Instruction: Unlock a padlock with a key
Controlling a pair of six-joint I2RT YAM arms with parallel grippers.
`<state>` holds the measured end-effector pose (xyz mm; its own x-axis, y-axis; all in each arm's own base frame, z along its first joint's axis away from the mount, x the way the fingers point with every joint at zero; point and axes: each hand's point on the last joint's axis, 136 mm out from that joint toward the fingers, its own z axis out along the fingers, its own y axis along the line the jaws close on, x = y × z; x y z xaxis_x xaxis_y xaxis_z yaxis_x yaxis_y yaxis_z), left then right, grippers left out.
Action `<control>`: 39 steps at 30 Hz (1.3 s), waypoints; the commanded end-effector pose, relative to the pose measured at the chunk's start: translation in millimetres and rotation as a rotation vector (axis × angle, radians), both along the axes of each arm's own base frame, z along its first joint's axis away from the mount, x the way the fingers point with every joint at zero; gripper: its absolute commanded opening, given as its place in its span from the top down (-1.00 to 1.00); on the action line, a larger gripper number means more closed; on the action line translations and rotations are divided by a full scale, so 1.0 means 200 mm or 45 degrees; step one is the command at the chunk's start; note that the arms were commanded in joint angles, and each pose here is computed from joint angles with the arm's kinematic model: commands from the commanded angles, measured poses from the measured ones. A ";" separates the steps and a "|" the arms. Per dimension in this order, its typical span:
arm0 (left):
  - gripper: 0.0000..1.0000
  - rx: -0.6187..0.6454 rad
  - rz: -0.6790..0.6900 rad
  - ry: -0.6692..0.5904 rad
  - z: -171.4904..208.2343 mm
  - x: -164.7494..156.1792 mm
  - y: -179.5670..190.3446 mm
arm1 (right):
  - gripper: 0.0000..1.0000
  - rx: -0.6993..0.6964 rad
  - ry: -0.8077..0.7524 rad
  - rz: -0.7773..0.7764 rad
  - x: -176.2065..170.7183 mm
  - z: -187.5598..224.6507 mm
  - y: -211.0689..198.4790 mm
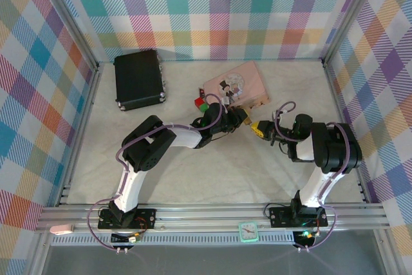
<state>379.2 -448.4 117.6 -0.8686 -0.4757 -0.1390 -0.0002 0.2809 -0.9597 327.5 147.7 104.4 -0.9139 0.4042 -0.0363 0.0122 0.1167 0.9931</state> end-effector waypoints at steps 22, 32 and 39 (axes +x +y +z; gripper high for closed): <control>1.00 -0.145 -0.342 0.058 0.19 -0.36 -0.17 | 1.00 -0.076 -0.012 -0.184 0.21 0.04 -0.11; 1.00 -0.150 -0.269 0.030 0.21 -0.31 -0.18 | 1.00 -0.055 0.125 -0.389 0.17 -0.01 -0.07; 1.00 -0.175 -0.209 0.039 0.23 -0.30 -0.19 | 1.00 -0.128 0.097 -0.482 0.15 -0.01 0.00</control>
<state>384.9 -439.9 117.1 -0.8392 -0.5306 -0.1189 -0.0399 0.2781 -0.9597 335.1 159.0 105.6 -0.8130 0.5819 0.0215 0.1330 0.1497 0.9797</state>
